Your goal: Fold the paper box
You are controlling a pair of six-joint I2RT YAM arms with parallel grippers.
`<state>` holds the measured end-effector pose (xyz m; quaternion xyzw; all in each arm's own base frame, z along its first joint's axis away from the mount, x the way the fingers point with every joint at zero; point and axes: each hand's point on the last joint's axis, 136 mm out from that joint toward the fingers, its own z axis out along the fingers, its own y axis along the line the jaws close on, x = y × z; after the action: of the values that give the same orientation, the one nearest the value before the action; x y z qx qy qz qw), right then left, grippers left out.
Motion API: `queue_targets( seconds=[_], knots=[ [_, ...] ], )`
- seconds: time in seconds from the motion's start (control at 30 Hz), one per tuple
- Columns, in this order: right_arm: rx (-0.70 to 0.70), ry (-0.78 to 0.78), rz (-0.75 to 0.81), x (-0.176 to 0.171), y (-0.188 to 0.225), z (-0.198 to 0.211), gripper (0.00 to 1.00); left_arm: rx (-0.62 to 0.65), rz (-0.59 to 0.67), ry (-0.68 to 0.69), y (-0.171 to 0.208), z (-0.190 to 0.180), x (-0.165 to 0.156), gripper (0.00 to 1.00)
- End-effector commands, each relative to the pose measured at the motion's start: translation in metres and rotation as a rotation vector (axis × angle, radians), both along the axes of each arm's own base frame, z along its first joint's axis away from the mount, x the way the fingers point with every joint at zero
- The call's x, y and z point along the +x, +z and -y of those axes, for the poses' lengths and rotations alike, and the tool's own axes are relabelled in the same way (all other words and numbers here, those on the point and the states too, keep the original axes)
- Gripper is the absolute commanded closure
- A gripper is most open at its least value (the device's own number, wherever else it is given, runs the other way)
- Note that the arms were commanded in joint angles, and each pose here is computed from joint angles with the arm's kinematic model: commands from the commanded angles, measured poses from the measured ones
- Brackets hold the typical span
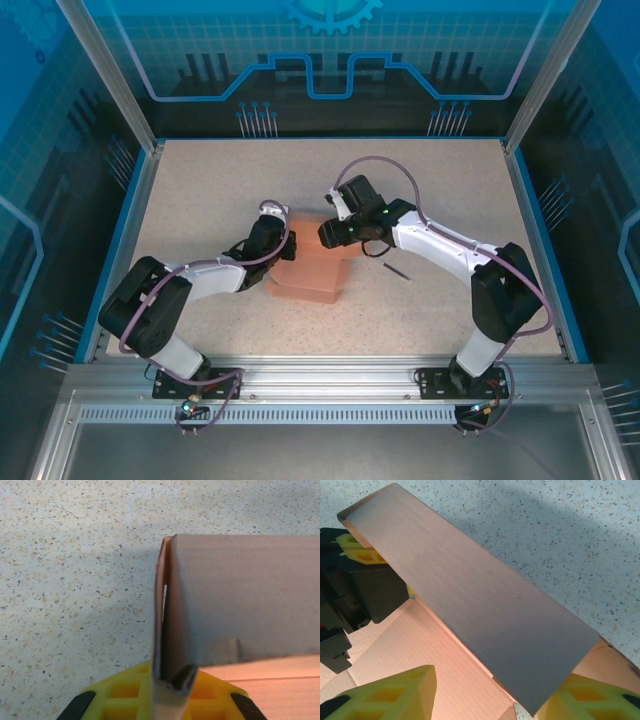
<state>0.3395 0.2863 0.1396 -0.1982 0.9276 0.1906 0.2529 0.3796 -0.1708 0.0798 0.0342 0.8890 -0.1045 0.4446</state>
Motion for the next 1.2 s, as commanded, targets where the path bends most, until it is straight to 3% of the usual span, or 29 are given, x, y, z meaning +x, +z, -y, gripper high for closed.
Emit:
queue_targets(
  seconds=[0.0,0.3,0.8,1.17],
  knots=[
    [-0.039,-0.02,0.027,-0.003,0.005,0.012,0.46,-0.031,0.029,-0.005,0.018,0.008,0.004,0.99],
    [-0.122,-0.1,-0.025,-0.033,-0.027,0.05,0.4,-0.034,0.026,0.017,0.017,0.007,0.007,0.99],
    [-0.009,-0.149,-0.106,-0.028,-0.054,0.044,0.35,-0.045,0.042,0.008,0.022,0.009,0.007,0.99],
    [-0.063,-0.204,-0.075,-0.026,-0.057,0.06,0.32,-0.052,0.044,0.009,0.023,0.009,0.009,0.99]
  ],
)
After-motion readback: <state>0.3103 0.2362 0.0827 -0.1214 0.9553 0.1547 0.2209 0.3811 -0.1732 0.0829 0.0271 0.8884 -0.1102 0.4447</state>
